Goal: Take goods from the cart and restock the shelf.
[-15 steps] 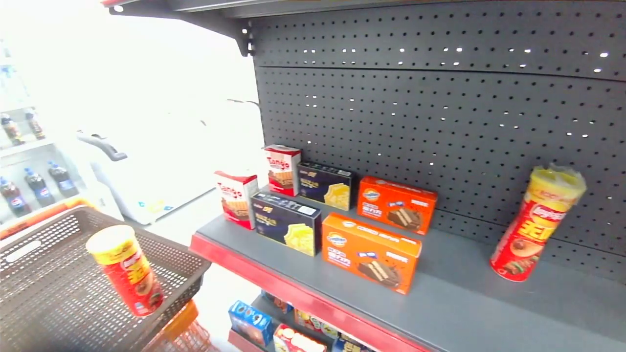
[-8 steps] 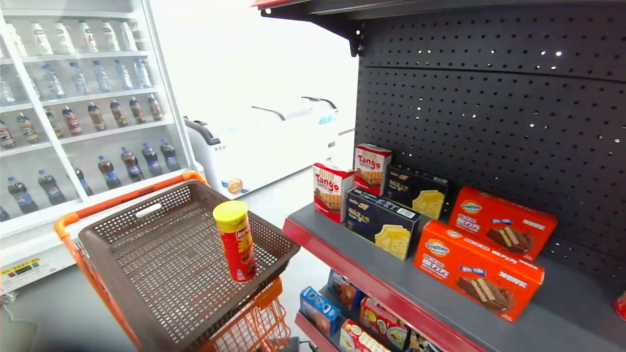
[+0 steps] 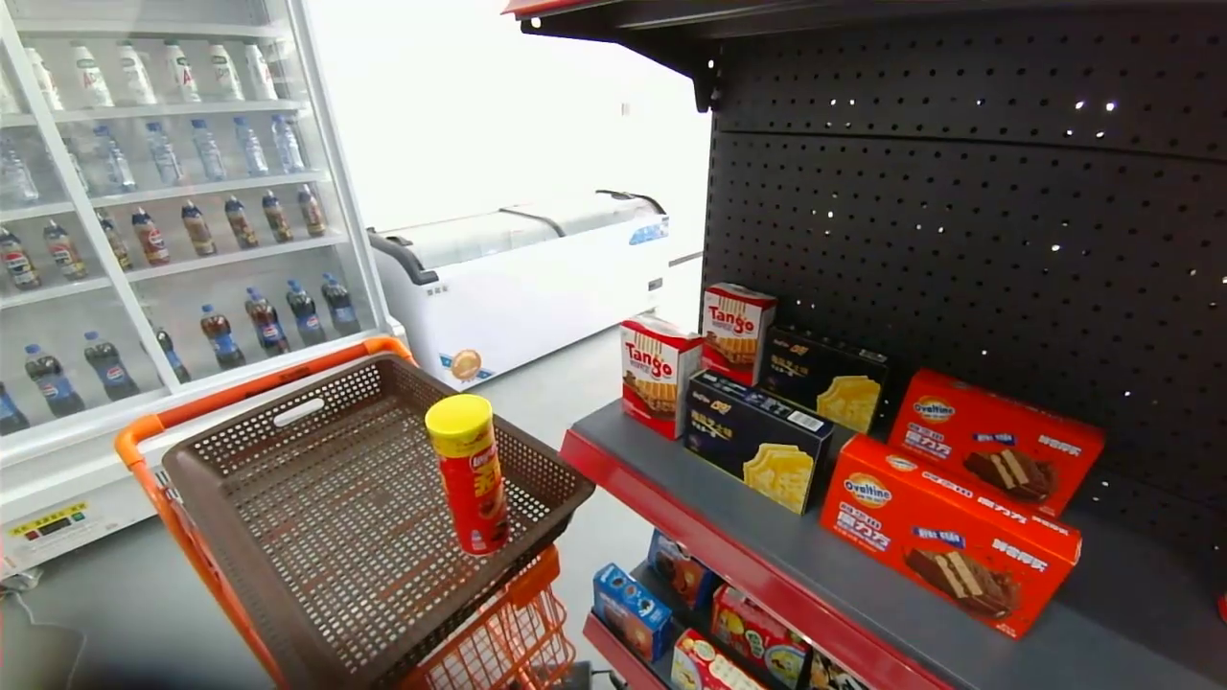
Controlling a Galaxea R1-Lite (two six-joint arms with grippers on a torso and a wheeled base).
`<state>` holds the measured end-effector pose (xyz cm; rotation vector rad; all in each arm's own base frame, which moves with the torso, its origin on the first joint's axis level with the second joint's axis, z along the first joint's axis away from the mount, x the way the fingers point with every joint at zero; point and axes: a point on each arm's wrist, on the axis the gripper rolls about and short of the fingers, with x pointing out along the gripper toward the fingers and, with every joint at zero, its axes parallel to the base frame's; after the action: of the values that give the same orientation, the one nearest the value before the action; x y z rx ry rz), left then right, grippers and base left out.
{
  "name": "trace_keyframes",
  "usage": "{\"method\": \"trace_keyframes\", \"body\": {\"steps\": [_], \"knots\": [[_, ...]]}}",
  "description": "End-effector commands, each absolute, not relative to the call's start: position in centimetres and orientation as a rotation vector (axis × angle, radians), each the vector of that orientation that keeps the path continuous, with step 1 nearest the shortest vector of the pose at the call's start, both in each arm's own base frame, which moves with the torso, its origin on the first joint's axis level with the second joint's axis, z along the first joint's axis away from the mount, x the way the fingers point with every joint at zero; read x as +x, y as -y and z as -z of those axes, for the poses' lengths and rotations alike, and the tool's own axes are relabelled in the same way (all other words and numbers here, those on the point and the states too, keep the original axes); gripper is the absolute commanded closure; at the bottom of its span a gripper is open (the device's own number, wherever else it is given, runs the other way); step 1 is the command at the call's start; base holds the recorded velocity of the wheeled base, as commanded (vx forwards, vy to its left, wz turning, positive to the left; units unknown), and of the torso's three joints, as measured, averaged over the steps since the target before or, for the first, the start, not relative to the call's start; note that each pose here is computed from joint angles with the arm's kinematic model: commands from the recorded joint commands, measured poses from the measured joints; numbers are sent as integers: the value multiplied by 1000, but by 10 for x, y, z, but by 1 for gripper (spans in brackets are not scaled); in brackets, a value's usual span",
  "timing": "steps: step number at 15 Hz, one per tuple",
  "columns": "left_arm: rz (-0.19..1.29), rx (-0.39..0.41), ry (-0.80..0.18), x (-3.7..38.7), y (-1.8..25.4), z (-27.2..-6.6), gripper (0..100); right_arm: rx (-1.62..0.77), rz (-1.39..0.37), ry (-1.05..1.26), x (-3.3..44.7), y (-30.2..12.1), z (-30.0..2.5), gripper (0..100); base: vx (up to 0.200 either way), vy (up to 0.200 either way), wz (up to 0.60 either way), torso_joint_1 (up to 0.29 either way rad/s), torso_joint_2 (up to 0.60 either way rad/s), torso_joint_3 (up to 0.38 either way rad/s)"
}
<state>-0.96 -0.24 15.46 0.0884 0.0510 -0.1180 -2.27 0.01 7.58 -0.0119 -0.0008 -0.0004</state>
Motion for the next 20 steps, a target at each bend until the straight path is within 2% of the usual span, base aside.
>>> {"method": "trace_keyframes", "body": {"steps": [1, 3, 5, 7, 10, 11, 13, 17, 20], "knots": [[152, 135, -253, 47, 3, -192, 0, -12, 0, 2, -23, 0, -76, 0, 0, 0, 0, 0, 0, 0], [162, 147, -303, 69, 5, -195, 0, -12, 0, 2, -23, 0, -76, 0, 0, 0, 0, 0, 0, 0], [248, 154, -351, 90, 13, -193, 0, -12, 0, 2, -23, 0, -76, 0, 0, 0, 0, 0, 0, 0], [262, 177, -439, 127, 18, -186, 0, -12, 0, 2, -23, 0, -76, 0, 0, 0, 0, 0, 0, 0], [233, 181, -437, 187, 24, -173, 0, -12, 0, 2, -23, 0, -76, 0, 0, 0, 0, 0, 0, 0], [220, 184, -436, 195, 24, -170, 0, -12, 0, 2, -23, 0, -76, 0, 0, 0, 0, 0, 0, 0], [207, 190, -408, 233, 30, -150, 0, -12, 0, 2, -23, 0, -76, 0, 0, 0, 0, 0, 0, 0], [178, 210, -443, 281, 43, -108, 0, -12, 0, 2, -23, 0, -76, 0, 0, 0, 0, 0, 0, 0], [171, 205, -460, 302, 55, -90, 0, -12, 0, 2, -23, 0, -76, 0, 0, 0, 0, 0, 0, 0]]}}
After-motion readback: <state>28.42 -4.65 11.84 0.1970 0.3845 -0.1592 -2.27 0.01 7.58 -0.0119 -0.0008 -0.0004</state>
